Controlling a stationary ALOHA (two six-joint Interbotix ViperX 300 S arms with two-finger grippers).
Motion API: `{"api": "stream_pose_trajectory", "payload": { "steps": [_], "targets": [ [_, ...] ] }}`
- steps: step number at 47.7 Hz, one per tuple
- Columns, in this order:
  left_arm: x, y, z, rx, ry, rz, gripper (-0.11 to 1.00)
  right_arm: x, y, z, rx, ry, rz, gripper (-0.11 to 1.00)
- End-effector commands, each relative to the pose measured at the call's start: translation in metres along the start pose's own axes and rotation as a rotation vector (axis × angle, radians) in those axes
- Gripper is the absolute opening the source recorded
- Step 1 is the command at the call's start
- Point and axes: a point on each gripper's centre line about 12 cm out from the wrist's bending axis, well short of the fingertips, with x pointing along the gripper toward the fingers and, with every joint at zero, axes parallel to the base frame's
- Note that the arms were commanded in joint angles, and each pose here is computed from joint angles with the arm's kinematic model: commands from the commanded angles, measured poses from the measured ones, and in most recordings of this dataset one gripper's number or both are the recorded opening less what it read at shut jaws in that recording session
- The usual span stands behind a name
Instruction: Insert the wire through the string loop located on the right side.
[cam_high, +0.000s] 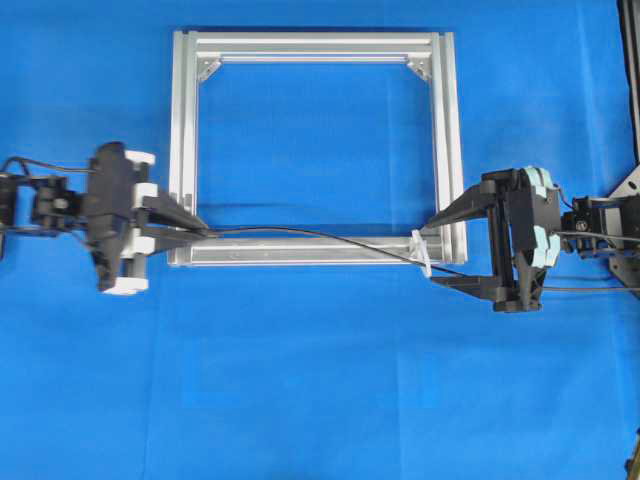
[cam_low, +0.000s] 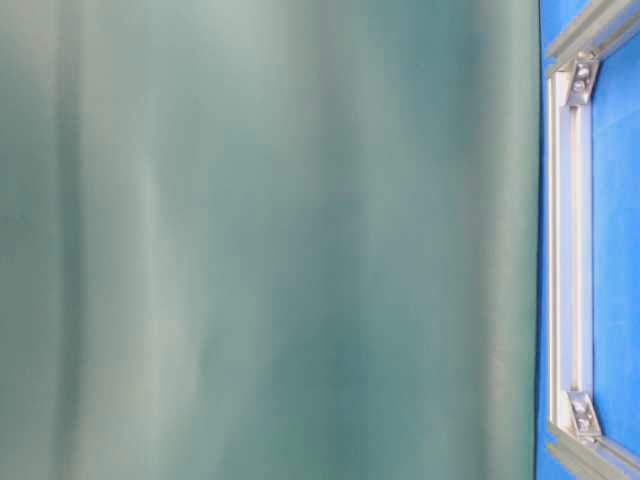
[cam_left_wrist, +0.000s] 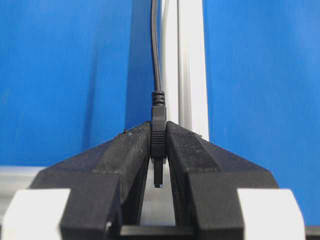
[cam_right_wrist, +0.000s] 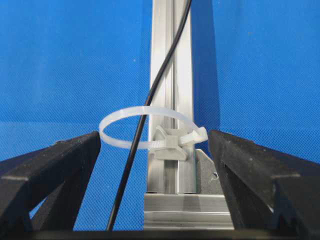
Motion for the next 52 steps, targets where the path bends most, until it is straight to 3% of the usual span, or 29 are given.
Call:
{"api": "stream_pose_trajectory", "payload": {
  "steps": [1, 13, 33, 45, 47, 52],
  "targets": [
    [-0.015, -0.002, 0.002, 0.004, -0.048, -0.012, 0.08, 0.002, 0.003, 0.007, 0.001, -0.022, 0.007, 0.95],
    [-0.038, -0.006, -0.013, 0.019, -0.036, -0.038, 0.08, 0.002, 0.002, 0.006, 0.001, -0.011, 0.006, 0.95],
    [-0.040, -0.003, -0.027, 0.031, 0.074, -0.029, 0.08, 0.002, 0.002, 0.004, 0.000, 0.006, 0.005, 0.95],
    [-0.039, -0.003, -0.027, 0.030, 0.083, -0.028, 0.09, 0.002, 0.002, 0.004, 0.000, 0.003, 0.005, 0.95],
    [-0.039, -0.003, -0.027, 0.027, 0.083, -0.027, 0.13, 0.002, 0.002, 0.004, 0.000, 0.004, 0.005, 0.95],
    [-0.039, -0.003, -0.029, 0.023, 0.094, -0.027, 0.43, 0.002, 0.002, 0.005, 0.002, 0.001, 0.005, 0.95]
  ]
}}
